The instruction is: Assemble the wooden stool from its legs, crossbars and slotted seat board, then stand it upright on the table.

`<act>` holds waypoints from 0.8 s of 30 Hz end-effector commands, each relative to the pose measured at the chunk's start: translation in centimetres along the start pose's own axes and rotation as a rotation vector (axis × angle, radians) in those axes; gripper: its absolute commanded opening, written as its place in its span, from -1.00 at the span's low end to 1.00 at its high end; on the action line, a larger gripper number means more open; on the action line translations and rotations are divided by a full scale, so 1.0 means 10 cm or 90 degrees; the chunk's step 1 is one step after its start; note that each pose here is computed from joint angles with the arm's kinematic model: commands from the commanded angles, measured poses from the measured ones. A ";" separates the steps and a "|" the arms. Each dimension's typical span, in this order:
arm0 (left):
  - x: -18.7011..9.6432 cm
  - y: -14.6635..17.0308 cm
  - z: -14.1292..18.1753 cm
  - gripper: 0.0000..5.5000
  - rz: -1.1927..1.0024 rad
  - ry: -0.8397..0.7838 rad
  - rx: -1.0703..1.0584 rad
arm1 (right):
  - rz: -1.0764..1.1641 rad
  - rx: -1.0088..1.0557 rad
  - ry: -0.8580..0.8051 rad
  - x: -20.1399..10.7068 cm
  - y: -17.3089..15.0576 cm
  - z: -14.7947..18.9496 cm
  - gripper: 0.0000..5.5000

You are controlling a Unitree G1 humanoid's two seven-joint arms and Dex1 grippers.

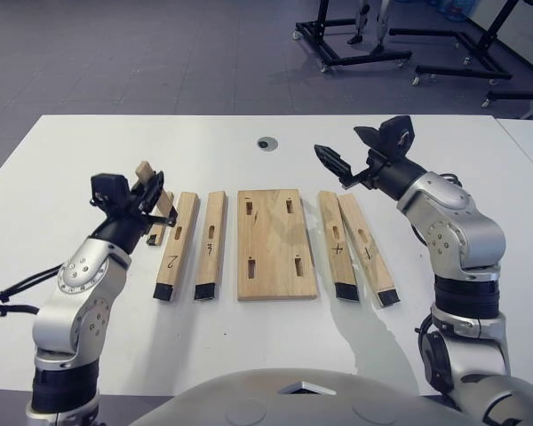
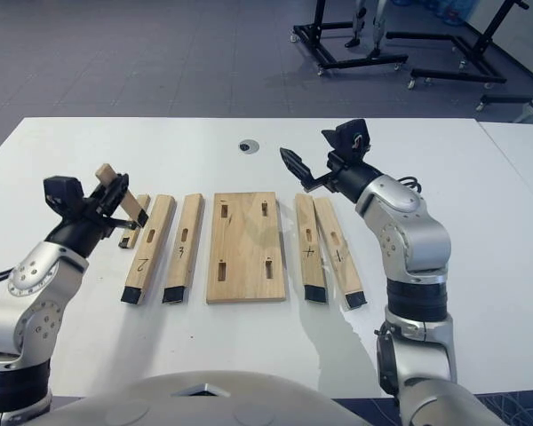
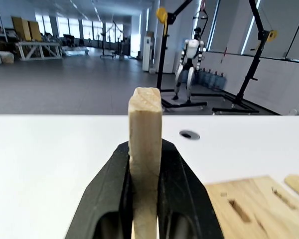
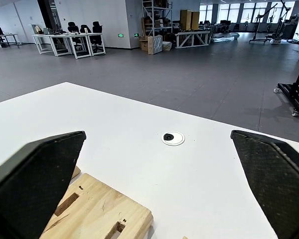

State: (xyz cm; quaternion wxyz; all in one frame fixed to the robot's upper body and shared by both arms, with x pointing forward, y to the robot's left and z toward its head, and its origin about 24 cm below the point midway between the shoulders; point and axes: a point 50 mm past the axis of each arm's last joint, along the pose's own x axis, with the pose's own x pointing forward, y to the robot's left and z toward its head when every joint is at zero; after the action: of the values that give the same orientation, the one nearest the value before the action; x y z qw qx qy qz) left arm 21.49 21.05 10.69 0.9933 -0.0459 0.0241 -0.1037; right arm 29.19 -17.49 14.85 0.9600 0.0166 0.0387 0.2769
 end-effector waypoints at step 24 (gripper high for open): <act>0.03 0.06 -0.33 -0.86 0.074 -0.023 -0.088 | 0.024 -0.003 0.025 0.12 0.14 -0.12 0.95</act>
State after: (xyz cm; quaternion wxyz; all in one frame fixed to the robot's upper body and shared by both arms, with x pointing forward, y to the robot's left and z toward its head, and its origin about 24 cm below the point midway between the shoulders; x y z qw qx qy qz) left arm 21.37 21.46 7.55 0.9929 -0.1093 0.0163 -0.0451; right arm 29.12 -15.72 13.71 0.9535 0.0119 0.0545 0.2962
